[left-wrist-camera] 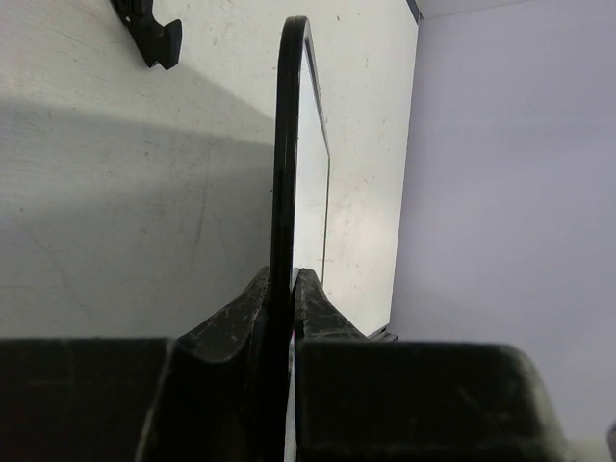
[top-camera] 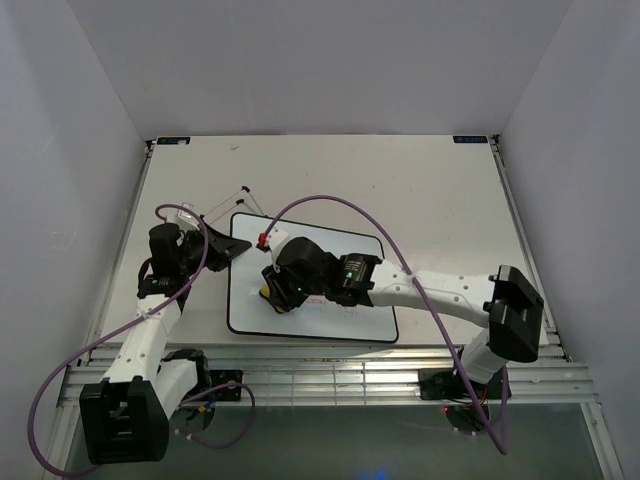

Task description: Erase the whiteboard

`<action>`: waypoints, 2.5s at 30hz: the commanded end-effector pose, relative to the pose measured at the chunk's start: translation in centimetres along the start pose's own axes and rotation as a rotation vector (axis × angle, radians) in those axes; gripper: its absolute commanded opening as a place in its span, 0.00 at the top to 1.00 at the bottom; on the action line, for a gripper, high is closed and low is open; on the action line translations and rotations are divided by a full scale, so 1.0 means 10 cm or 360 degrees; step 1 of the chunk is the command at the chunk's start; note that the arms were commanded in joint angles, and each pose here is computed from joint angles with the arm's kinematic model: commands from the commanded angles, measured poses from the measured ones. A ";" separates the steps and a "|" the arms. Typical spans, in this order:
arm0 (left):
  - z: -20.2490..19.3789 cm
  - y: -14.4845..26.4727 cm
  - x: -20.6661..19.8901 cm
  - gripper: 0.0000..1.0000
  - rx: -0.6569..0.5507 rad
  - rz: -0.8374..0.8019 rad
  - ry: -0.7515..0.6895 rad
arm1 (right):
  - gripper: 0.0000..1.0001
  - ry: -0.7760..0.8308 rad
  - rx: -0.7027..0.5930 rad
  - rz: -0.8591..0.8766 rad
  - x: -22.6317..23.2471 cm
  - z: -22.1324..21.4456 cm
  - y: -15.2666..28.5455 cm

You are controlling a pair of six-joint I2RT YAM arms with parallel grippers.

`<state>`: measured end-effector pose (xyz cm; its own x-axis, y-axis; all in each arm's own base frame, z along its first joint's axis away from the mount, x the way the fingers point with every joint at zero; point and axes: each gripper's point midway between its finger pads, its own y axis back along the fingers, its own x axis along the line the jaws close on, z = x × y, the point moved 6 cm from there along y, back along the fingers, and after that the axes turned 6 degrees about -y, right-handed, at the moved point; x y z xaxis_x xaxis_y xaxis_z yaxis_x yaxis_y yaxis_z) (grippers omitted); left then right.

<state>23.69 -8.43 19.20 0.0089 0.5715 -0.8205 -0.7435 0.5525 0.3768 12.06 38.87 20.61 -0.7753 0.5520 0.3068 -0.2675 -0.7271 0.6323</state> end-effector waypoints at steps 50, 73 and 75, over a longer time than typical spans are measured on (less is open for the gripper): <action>0.13 0.00 -0.07 1.00 -0.0092 0.0050 -0.0006 | 0.76 -0.0317 0.0270 0.0081 -0.46 -0.81 0.06; 0.18 0.00 0.08 1.00 -0.0161 0.0261 0.0018 | 0.76 -0.0750 0.0502 -0.0406 -1.36 -1.93 0.57; 0.17 -0.01 0.10 1.00 -0.0156 0.0269 0.0016 | 0.75 -0.0844 0.0492 -0.0467 -1.48 -2.06 0.70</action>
<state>24.12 -8.17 19.15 -0.0211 0.5925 -0.8053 -0.7565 0.5171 0.4003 14.24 24.66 12.84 -0.4619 0.7156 0.5240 -0.3574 -0.6909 0.6284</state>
